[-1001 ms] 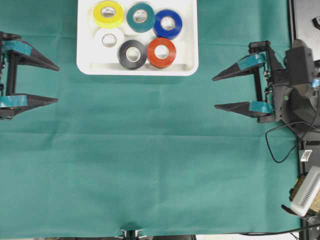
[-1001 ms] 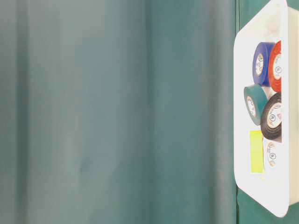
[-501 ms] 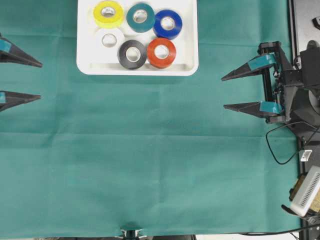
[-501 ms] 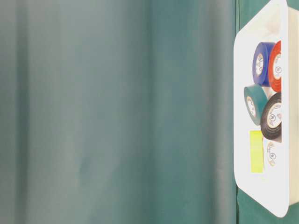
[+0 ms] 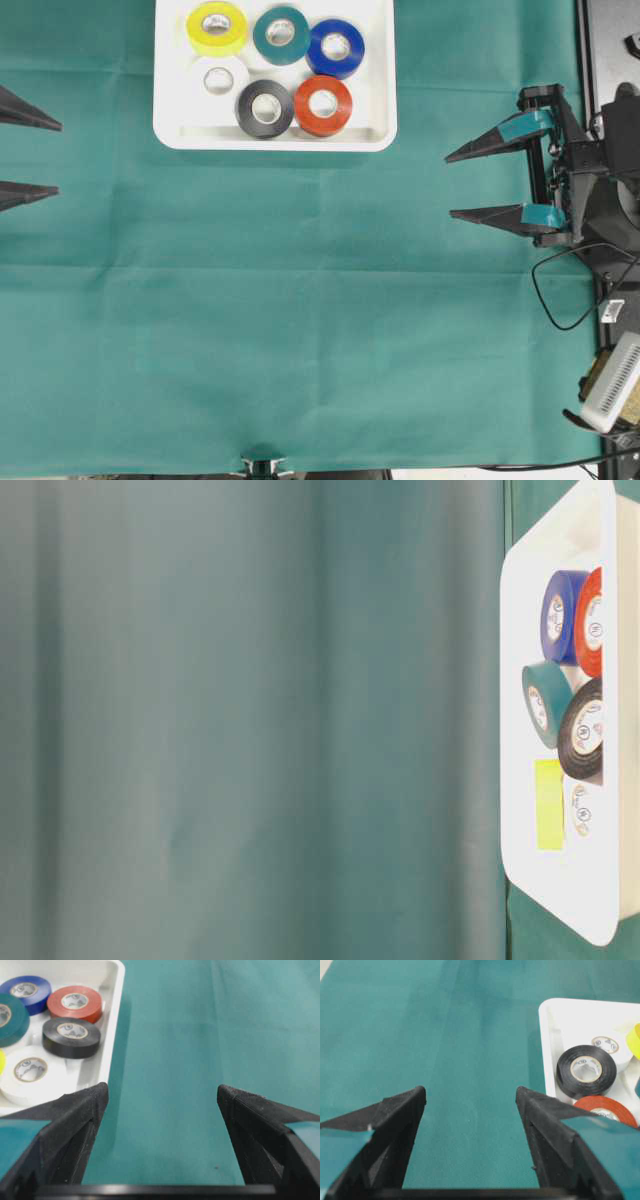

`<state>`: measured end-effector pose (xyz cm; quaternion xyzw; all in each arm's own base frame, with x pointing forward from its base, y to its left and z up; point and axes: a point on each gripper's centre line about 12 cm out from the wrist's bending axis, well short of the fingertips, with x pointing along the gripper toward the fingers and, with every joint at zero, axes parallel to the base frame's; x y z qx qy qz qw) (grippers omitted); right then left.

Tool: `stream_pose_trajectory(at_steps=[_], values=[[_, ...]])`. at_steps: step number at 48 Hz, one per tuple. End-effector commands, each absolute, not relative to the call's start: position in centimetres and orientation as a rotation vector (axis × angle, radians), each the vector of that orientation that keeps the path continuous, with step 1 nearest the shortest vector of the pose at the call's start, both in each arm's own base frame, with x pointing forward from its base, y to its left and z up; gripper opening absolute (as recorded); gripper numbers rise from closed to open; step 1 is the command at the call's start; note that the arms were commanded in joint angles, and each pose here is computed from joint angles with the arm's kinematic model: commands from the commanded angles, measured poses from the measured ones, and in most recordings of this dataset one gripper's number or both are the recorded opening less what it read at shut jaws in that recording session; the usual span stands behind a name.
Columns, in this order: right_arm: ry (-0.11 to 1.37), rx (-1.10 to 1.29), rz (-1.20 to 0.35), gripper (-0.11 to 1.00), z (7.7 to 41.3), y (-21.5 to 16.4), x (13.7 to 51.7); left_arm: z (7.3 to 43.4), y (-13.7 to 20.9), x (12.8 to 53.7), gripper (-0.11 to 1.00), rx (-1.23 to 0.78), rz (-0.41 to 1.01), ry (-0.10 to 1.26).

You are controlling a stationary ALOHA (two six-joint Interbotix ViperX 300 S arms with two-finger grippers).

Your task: Put the tape alternately from left to right into the white case.

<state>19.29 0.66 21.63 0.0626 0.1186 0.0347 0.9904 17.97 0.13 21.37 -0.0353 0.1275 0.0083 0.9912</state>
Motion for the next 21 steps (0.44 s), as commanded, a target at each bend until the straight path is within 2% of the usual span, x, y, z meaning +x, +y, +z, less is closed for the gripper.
stream_pose_trajectory(at_steps=[1,21], values=[[0.226,0.127,0.07,0.68,22.06,0.64,19.47,21.75,0.3,18.0,0.56,-0.073,0.026,0.237],[0.203,0.125,0.071,0.68,21.96,0.68,18.66,21.35,0.32,17.7,0.56,-0.074,0.027,0.245]])
